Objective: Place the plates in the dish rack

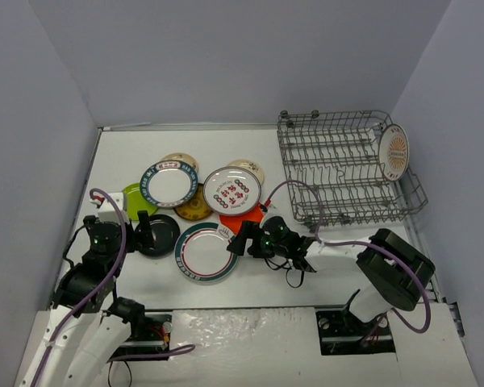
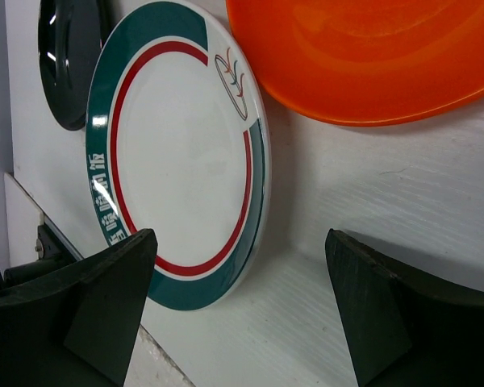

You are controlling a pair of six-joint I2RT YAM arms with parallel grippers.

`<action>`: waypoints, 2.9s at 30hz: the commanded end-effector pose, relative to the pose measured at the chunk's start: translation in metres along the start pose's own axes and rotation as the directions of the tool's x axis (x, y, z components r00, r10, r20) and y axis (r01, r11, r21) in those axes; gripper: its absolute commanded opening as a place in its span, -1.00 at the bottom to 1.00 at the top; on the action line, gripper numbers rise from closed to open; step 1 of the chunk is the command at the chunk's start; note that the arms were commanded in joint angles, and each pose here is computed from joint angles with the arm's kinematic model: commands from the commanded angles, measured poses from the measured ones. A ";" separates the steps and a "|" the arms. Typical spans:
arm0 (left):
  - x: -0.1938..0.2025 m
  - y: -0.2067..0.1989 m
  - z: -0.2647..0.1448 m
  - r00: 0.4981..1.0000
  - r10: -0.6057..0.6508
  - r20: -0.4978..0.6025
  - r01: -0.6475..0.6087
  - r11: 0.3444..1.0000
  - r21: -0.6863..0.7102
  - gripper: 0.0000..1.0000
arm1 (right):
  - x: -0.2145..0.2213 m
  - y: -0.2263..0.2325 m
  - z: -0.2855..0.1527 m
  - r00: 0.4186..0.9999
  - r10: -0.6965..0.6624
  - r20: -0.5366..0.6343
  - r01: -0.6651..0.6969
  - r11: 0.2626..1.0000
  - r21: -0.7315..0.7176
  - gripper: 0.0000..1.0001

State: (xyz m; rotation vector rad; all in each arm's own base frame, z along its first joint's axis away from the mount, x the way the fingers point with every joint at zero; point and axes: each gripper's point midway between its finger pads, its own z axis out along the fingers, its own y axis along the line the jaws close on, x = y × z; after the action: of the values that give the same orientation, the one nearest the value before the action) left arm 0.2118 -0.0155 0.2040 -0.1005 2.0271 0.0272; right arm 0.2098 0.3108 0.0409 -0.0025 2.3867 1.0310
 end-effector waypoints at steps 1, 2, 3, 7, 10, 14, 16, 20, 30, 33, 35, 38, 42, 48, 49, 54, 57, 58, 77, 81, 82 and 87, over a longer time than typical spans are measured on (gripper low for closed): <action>-0.026 -0.003 -0.002 0.997 -0.032 0.069 0.032 0.999 0.004 0.94 | -0.010 0.023 0.013 0.999 0.029 0.030 -0.026 0.995 -0.092 0.62; -0.026 -0.003 -0.002 0.997 -0.032 0.068 0.031 0.999 0.006 0.94 | -0.007 0.022 0.016 0.999 0.030 0.018 -0.028 0.996 -0.089 0.62; -0.026 -0.003 -0.002 0.997 -0.031 0.069 0.031 1.000 0.006 0.94 | -0.003 0.020 0.019 0.999 0.036 0.000 -0.036 0.995 -0.088 0.61; -0.026 -0.003 -0.003 0.997 -0.031 0.071 0.031 0.999 0.007 0.94 | 0.007 0.019 0.025 0.997 0.063 -0.032 -0.066 0.991 -0.112 0.52; -0.027 -0.003 -0.003 0.997 -0.032 0.074 0.032 0.999 0.008 0.94 | 0.012 0.014 0.027 0.996 0.074 -0.041 -0.078 0.992 -0.100 0.40; -0.027 -0.003 -0.004 0.997 -0.032 0.076 0.031 0.999 0.008 0.94 | 0.019 0.002 0.026 0.996 0.076 -0.054 -0.079 0.995 -0.063 0.11; -0.028 -0.003 -0.004 0.997 -0.031 0.077 0.030 0.999 0.010 0.94 | 0.023 -0.003 0.025 0.995 0.074 -0.061 -0.077 0.996 -0.047 -0.06; -0.028 -0.003 -0.004 0.997 -0.031 0.077 0.030 0.999 0.010 0.94 | 0.026 -0.012 0.023 0.997 0.059 -0.058 -0.060 0.998 -0.026 -0.44; -0.027 -0.004 -0.003 0.997 -0.029 0.075 0.028 1.000 0.013 0.94 | 0.009 0.001 0.002 0.997 -0.064 -0.046 0.064 0.998 -0.004 -1.00; -0.027 -0.004 -0.003 0.997 -0.029 0.075 0.028 1.000 0.014 0.94 | -0.011 0.021 -0.017 0.990 -0.142 -0.020 0.141 0.990 -0.012 -1.00; -0.027 -0.004 -0.003 0.997 -0.028 0.074 0.027 1.000 0.013 0.94 | -0.029 0.033 -0.034 0.980 -0.200 0.010 0.200 0.980 0.008 -1.00; -0.027 -0.004 -0.003 0.997 -0.029 0.077 0.028 1.000 0.013 0.94 | -0.073 0.053 -0.069 0.950 -0.298 0.093 0.295 0.954 0.052 -1.00; -0.027 -0.004 -0.003 0.997 -0.028 0.075 0.028 1.000 0.011 0.94 | -0.137 0.066 -0.127 0.904 -0.374 0.209 0.347 0.925 0.153 -1.00; -0.025 -0.004 -0.002 0.997 -0.028 0.065 0.027 1.000 0.009 0.94 | -0.246 0.028 -0.221 0.746 -0.568 0.348 0.365 0.786 0.500 -1.00; -0.026 -0.004 -0.002 0.997 -0.028 0.067 0.028 1.000 0.010 0.94 | -0.260 0.021 -0.232 0.729 -0.589 0.349 0.354 0.761 0.544 -1.00; -0.028 -0.003 -0.005 0.996 -0.032 0.078 0.031 0.999 0.010 0.94 | -0.330 -0.026 -0.292 0.670 -0.667 0.325 0.237 0.607 0.758 -1.00; -0.029 -0.001 -0.007 0.995 -0.034 0.092 0.034 0.999 0.005 0.94 | -0.361 -0.053 -0.322 0.649 -0.710 0.275 0.179 0.493 0.851 -1.00; -0.029 0.000 -0.008 0.995 -0.035 0.094 0.035 0.999 0.001 0.94 | -0.371 -0.058 -0.328 0.641 -0.718 0.271 0.158 0.469 0.869 -1.00; -0.031 0.002 -0.010 0.994 -0.033 0.106 0.034 0.999 -0.001 0.94 | -0.474 -0.156 -0.372 0.584 -0.810 0.039 0.020 0.062 0.998 -1.00; -0.031 0.000 -0.009 0.995 -0.030 0.100 0.029 1.000 0.006 0.94 | -0.477 -0.179 -0.358 0.601 -0.799 -0.009 0.064 0.036 0.997 -1.00; -0.031 0.000 -0.009 0.995 -0.029 0.100 0.029 1.000 0.007 0.94 | -0.477 -0.183 -0.356 0.603 -0.798 -0.016 0.072 0.034 0.997 -1.00; -0.032 -0.002 -0.009 0.994 -0.029 0.107 0.027 0.999 0.016 0.94 | -0.481 -0.206 -0.349 0.623 -0.781 -0.034 0.093 0.032 0.995 -1.00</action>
State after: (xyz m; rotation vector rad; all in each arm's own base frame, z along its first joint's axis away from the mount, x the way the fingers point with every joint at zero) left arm 0.2082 -0.0117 0.2087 -0.1122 2.0017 0.0332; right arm 0.4851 -0.1510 0.2678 -0.1187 1.9489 -0.8472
